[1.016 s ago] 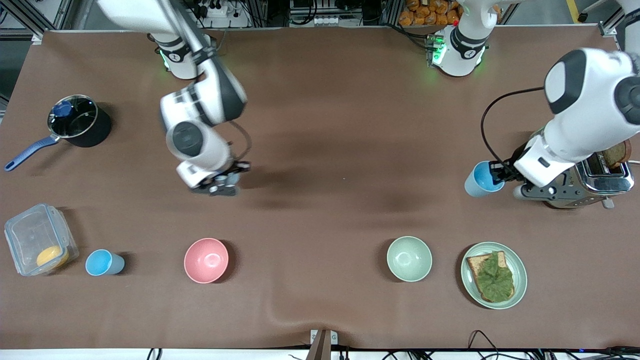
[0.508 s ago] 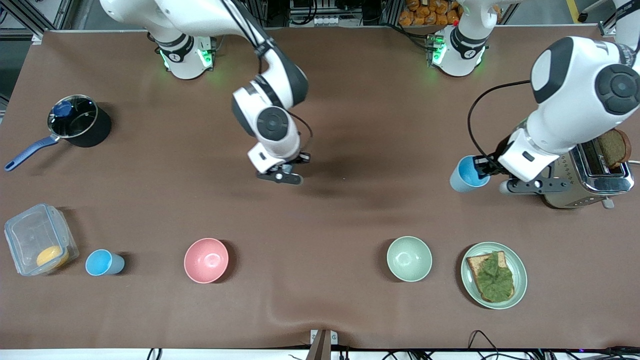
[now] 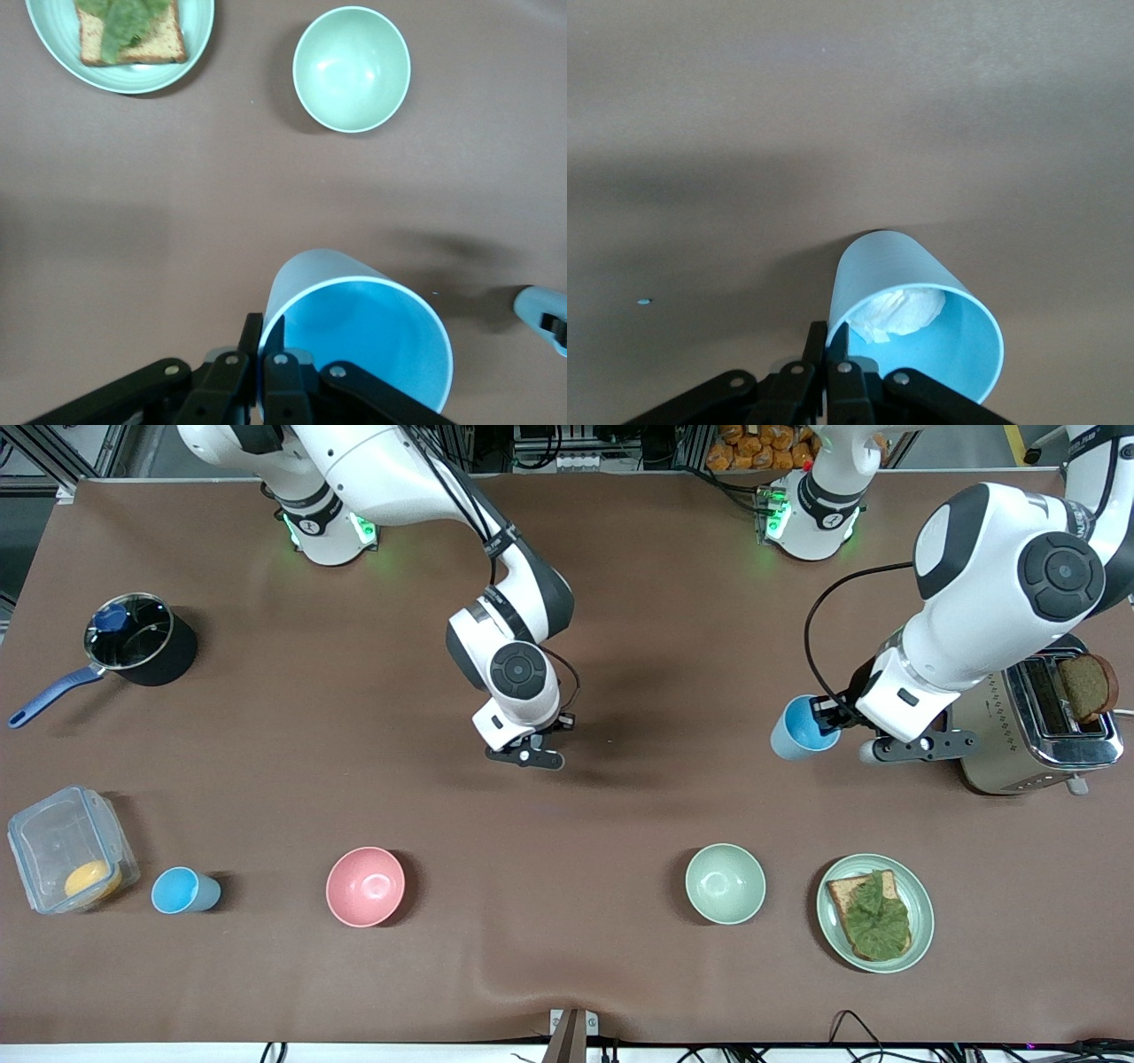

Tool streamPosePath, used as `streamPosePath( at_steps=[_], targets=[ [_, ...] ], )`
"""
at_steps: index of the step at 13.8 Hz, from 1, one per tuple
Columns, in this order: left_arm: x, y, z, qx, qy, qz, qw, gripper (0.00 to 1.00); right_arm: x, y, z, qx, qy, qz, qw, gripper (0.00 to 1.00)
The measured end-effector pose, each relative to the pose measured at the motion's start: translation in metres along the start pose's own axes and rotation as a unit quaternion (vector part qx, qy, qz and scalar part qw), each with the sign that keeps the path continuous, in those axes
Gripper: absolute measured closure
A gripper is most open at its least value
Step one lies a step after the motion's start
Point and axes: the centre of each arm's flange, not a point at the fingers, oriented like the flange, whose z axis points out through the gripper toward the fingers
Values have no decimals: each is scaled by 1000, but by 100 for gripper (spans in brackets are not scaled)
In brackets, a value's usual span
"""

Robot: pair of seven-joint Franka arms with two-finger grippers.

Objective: Stack blue cups with both arms
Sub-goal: 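Carry the right cup to the table middle while the left gripper brings its cup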

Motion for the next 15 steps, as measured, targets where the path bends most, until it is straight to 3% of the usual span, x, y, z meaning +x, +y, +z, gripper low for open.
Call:
streamPosePath(
  at_steps=[1,7,10,15],
  targets=[
    [0,0,1,-2,-1,-1,1000,97,0,-1,0,1,2,-1,1000,93],
    [-4,4,1,1,-12,-17,1000,97,2,-12,-21,15,15,-6,1000,31],
    [-16,25,-4,2,-15,-31,999,97,14,-3,-49,3,2,3,1000,1],
    [-59,115,10,-15,-14,-108,994,97,48,61,-136,0,-25,-5,1000,0]
  ],
)
